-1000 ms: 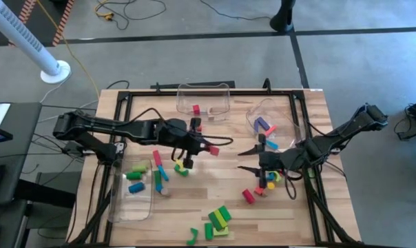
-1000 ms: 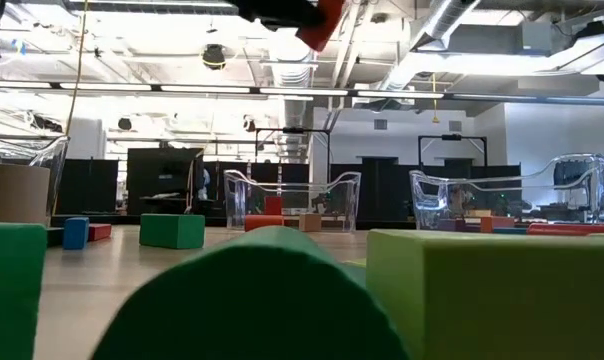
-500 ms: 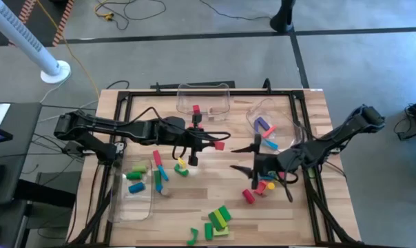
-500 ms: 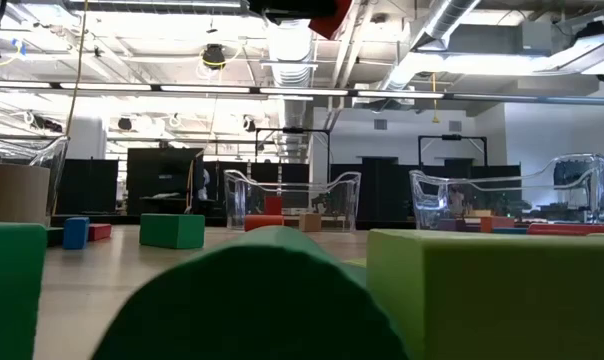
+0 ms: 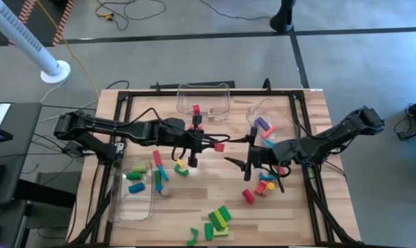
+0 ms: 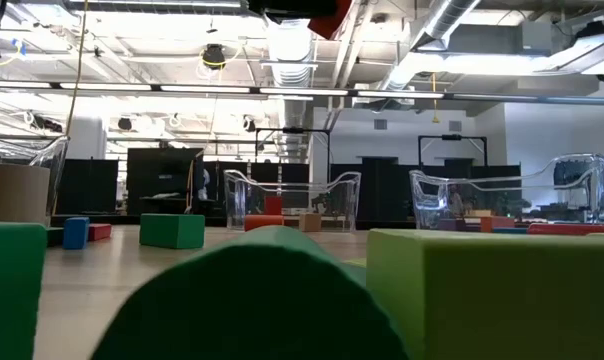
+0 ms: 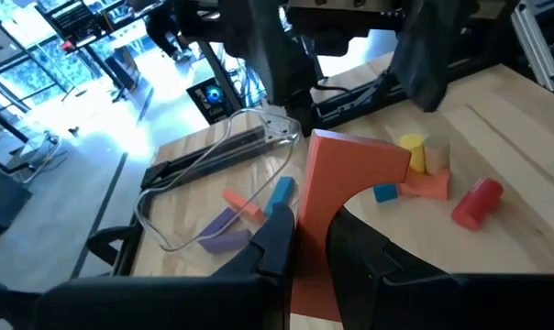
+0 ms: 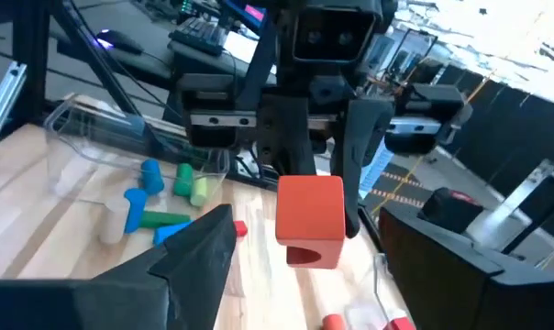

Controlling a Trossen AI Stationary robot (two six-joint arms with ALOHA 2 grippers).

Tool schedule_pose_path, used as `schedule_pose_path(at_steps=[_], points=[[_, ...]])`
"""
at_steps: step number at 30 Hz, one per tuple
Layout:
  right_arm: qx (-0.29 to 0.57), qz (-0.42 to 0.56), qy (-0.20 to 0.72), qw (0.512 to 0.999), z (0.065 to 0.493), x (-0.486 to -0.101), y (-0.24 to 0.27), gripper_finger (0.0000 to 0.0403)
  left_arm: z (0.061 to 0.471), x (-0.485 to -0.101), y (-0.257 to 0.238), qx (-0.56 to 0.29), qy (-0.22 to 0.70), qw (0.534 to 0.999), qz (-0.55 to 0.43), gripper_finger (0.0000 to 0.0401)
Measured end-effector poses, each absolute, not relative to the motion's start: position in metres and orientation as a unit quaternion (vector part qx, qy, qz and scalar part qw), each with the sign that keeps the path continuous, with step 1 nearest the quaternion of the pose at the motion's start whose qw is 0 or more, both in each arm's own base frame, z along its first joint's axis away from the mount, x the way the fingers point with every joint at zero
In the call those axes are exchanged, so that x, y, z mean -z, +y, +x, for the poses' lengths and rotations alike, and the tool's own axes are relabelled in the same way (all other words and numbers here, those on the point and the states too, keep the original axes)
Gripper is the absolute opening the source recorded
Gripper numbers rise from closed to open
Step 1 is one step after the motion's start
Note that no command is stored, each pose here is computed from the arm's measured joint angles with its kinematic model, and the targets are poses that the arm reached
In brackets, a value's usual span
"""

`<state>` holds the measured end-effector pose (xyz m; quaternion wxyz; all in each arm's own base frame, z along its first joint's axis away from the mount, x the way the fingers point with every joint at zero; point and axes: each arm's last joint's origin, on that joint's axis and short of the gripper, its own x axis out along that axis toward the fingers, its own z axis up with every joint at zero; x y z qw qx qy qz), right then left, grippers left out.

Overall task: Sort blocks by size
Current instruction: Put the orange arch block into the middle transparent bin

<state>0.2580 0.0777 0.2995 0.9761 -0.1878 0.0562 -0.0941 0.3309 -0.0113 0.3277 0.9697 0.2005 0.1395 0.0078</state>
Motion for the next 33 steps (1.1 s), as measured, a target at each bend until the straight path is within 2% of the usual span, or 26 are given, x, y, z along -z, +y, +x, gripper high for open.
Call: schedule_pose_path(at_steps=[8,22,28,33], points=[[0.072,-0.174,0.056,0.981,0.272,-0.291,0.072,0.0302,0.331,-0.328,-0.012,-0.007,0.138,0.970,0.200,0.0044],[0.114,-0.192,0.038,0.974,0.286,-0.284,0.069,0.0300,0.331,-0.327,-0.012,-0.007,0.141,0.970,0.198,0.0044],[0.119,-0.193,0.041,0.973,0.288,-0.282,0.067,0.0267,0.331,-0.328,-0.012,-0.007,0.140,0.970,0.200,0.0044],[0.119,-0.200,0.042,0.972,0.288,-0.282,0.067,0.0217,0.331,-0.328,-0.012,-0.008,0.140,0.970,0.200,0.0044]])
